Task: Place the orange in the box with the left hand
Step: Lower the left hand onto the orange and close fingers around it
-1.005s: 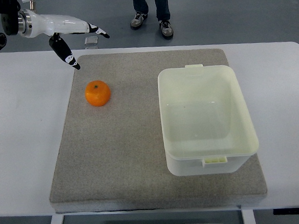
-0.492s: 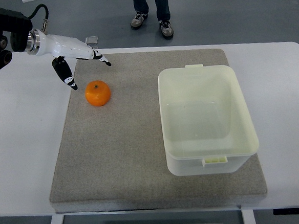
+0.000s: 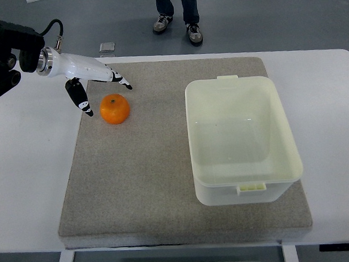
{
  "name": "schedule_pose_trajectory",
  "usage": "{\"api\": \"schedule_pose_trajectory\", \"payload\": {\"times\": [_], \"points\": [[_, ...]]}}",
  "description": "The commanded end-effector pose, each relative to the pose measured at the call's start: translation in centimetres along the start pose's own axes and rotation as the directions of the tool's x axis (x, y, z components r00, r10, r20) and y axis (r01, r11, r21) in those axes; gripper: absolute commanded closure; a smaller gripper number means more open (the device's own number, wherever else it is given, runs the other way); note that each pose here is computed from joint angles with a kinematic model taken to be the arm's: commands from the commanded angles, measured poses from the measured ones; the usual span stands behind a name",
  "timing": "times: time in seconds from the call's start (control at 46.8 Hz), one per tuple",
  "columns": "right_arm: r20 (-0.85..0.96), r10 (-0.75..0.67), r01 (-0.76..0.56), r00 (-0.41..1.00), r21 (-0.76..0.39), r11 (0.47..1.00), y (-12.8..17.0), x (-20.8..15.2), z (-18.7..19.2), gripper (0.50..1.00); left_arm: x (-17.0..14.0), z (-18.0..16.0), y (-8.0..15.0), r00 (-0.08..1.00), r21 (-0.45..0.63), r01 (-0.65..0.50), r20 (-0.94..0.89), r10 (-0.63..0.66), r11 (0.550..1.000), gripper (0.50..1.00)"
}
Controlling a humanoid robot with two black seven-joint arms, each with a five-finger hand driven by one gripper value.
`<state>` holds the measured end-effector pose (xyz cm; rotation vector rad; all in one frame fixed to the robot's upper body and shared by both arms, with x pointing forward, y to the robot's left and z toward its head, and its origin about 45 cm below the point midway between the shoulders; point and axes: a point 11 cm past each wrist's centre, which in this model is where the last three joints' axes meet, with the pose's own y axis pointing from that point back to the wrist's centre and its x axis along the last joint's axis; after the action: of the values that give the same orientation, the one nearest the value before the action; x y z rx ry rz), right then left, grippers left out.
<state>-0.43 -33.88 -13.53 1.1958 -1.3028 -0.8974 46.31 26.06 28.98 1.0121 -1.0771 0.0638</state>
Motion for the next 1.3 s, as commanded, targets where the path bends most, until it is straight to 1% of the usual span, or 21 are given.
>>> {"api": "schedule_pose_trajectory", "payload": {"times": [0.0, 0.385, 0.578, 0.663, 0.727, 0.77, 0.791, 0.92, 0.941, 1.027, 1.07, 1.134, 1.176, 1.219, 1.241, 1.283], "points": [[0.001, 0.000, 0.000, 1.000, 0.000, 1.000, 0.0, 0.0, 0.0, 0.568, -0.3, 0.1, -0.3, 1.000, -0.003, 0.005, 0.002, -0.005, 1.000, 0.508], [0.001, 0.000, 0.000, 1.000, 0.000, 1.000, 0.0, 0.0, 0.0, 0.568, -1.4, 0.0, -1.0, 0.999, 0.004, 0.022, 0.032, -0.023, 1.000, 0.510], [-0.001, 0.000, 0.000, 1.000, 0.000, 1.000, 0.0, 0.0, 0.0, 0.568, -2.0, -0.9, -0.8, 0.997, 0.040, 0.036, 0.065, -0.038, 0.999, 0.516], [-0.001, 0.000, 0.000, 1.000, 0.000, 1.000, 0.0, 0.0, 0.0, 0.568, -2.4, -0.9, -1.2, 0.997, 0.040, 0.040, 0.058, -0.042, 0.998, 0.536], [-0.001, 0.000, 0.000, 1.000, 0.000, 1.000, 0.0, 0.0, 0.0, 0.568, -2.8, -0.8, -1.7, 0.998, 0.035, 0.043, 0.050, -0.045, 0.998, 0.561], [-0.001, 0.000, 0.000, 1.000, 0.000, 1.000, 0.0, 0.0, 0.0, 0.568, -2.8, -0.8, -1.7, 0.998, 0.036, 0.040, 0.048, -0.042, 0.999, 0.596], [-0.001, 0.000, 0.000, 1.000, 0.000, 1.000, 0.0, 0.0, 0.0, 0.568, -2.7, -0.8, -1.7, 0.998, 0.034, 0.035, 0.046, -0.036, 0.999, 0.602], [-0.001, 0.000, 0.000, 1.000, 0.000, 1.000, 0.0, 0.0, 0.0, 0.568, -3.0, -0.4, -2.3, 0.998, 0.022, 0.033, 0.059, -0.034, 0.999, 0.606], [-0.001, 0.000, 0.000, 1.000, 0.000, 1.000, 0.0, 0.0, 0.0, 0.568, -3.1, -0.4, -2.3, 0.998, 0.021, 0.033, 0.059, -0.034, 0.999, 0.619], [-0.001, 0.000, 0.000, 1.000, 0.000, 1.000, 0.0, 0.0, 0.0, 0.568, -3.0, -0.4, -2.3, 0.997, 0.021, 0.021, 0.069, -0.023, 1.000, 0.696], [-0.001, 0.000, 0.000, 1.000, -0.001, 1.000, 0.0, 0.0, 0.1, 0.568, -2.9, -0.4, -2.4, 0.997, 0.021, 0.015, 0.077, -0.016, 1.000, 0.752], [-0.001, 0.000, 0.000, 1.000, 0.000, 1.000, 0.0, 0.0, 0.0, 0.568, -2.8, -0.4, -2.4, 0.996, 0.021, 0.007, 0.084, -0.009, 1.000, 0.816], [0.001, 0.000, 0.000, 1.000, 0.000, 1.000, 0.0, 0.0, 0.0, 0.568, -2.8, -0.4, -2.3, 0.996, 0.022, 0.004, 0.085, -0.006, 1.000, 0.887], [0.001, 0.000, 0.000, 1.000, 0.000, 1.000, 0.0, 0.0, 0.0, 0.568, -2.7, -0.4, -2.3, 0.996, 0.021, 0.002, 0.084, -0.004, 1.000, 0.945], [-0.001, 0.000, 0.000, 1.000, 0.000, 1.000, 0.0, 0.0, 0.0, 0.568, -2.8, -0.4, -2.3, 0.996, 0.021, 0.003, 0.085, -0.005, 1.000, 0.964], [0.001, 0.000, 0.000, 1.000, 0.000, 1.000, 0.0, 0.0, 0.0, 0.568, -2.7, -0.4, -2.3, 0.996, 0.021, -0.003, 0.086, 0.001, 1.000, 0.971]]}}
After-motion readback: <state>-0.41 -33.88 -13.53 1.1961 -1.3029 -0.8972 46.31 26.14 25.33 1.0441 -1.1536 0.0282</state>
